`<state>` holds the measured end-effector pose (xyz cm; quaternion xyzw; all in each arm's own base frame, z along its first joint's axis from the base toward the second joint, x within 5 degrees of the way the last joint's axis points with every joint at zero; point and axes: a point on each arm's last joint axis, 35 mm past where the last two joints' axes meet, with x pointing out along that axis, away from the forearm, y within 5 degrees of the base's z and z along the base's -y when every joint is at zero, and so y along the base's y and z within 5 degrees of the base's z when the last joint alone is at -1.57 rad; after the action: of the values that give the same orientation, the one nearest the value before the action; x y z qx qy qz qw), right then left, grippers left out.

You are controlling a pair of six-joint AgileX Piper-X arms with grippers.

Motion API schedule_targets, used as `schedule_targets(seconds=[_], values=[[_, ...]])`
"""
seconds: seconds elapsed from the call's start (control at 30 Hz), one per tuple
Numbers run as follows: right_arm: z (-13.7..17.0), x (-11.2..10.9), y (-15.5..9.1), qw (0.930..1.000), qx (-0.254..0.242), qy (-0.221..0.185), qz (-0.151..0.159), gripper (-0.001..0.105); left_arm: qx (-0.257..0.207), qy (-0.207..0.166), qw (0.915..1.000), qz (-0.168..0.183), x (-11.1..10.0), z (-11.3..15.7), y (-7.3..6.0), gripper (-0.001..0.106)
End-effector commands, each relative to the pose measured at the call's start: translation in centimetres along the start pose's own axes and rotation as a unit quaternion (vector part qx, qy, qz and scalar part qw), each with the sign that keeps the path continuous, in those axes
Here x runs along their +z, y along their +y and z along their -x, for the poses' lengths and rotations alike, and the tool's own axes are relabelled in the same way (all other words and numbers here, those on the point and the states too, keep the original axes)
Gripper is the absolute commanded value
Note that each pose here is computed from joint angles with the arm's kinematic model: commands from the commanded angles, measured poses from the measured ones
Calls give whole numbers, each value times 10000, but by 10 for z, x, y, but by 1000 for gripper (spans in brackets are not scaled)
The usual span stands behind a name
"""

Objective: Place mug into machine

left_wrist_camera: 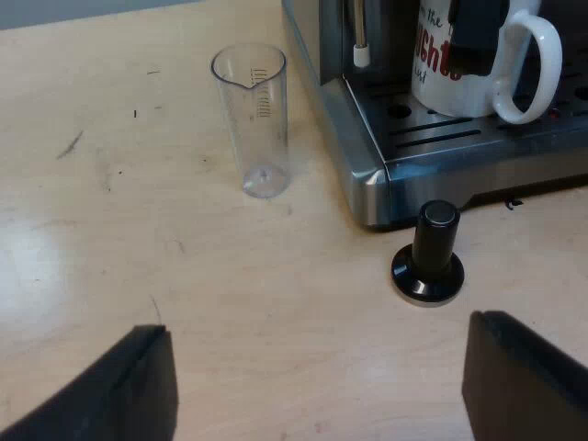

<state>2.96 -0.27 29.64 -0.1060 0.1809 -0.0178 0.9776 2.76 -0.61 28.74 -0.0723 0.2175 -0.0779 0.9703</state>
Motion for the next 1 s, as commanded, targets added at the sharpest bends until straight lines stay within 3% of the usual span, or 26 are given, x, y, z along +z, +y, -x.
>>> schedule_targets(seconds=[0.03,0.13,1.0], values=[[-3,-1,1,10000,55,44,63,51,78,-58,9999,27,3,-1,0,66],[-3,-5,2,9997,89,220,-9,51,78,-58,9999,27,3,-1,0,66],[-3,-5,1,9997,74,221,-54,51,78,-58,9999,27,3,-1,0,66]])
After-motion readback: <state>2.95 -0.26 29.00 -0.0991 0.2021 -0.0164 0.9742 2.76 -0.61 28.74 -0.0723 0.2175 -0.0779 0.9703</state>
